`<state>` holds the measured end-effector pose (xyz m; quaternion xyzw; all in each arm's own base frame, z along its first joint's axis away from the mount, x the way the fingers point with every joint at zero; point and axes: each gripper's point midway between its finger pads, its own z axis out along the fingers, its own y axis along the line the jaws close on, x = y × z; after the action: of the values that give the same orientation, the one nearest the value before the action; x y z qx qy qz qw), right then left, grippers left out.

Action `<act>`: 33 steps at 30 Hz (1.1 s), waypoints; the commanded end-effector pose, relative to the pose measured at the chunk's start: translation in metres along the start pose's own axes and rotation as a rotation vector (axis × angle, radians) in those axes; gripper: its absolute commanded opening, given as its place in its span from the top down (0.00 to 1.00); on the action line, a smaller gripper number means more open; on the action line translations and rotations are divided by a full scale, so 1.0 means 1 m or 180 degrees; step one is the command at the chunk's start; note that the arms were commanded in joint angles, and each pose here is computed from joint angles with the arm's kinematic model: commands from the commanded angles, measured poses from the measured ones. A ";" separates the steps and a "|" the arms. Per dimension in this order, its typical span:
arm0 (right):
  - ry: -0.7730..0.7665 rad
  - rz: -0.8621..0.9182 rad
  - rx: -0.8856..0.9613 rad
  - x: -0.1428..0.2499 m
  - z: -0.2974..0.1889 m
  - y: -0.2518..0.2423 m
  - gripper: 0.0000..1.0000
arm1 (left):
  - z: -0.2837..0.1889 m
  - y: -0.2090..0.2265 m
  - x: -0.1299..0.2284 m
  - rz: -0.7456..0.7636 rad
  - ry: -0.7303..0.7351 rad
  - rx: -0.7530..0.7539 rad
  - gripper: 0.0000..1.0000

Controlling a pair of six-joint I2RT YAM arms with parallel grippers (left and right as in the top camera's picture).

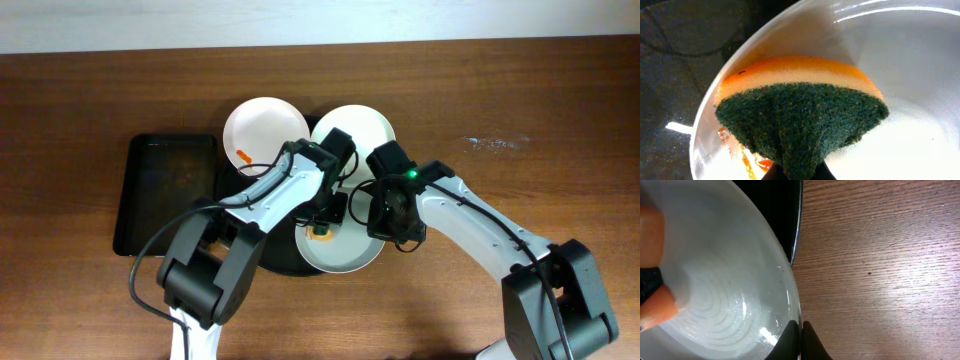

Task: Clean dirty plates on tray and stack at the side
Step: 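Scrub the front plate with the sponge while the right gripper holds it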

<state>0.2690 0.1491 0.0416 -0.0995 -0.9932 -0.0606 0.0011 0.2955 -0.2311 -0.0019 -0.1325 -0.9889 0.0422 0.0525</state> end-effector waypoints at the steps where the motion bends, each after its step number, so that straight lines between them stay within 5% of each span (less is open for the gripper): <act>1: 0.0005 -0.0039 -0.0066 0.000 0.000 0.005 0.96 | 0.072 0.042 0.060 -0.0057 0.0840 -0.0634 1.00; 18: 0.0013 -0.0061 -0.0061 0.001 0.000 0.005 0.96 | 0.091 0.063 0.061 0.0002 0.0888 -0.0995 1.00; 25: 0.0003 -0.0063 -0.0068 0.000 0.000 0.005 0.96 | 0.037 0.127 0.048 -0.0174 0.0658 -0.2414 1.00; 33: 0.0005 -0.0064 -0.0067 0.000 0.000 0.005 0.96 | -0.018 0.118 0.015 -0.0382 0.0496 -0.2422 1.00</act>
<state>0.2665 0.1572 0.0415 -0.0928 -0.9926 -0.0783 0.0095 0.3071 -0.1096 0.0085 -0.1011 -0.9315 -0.3411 0.0762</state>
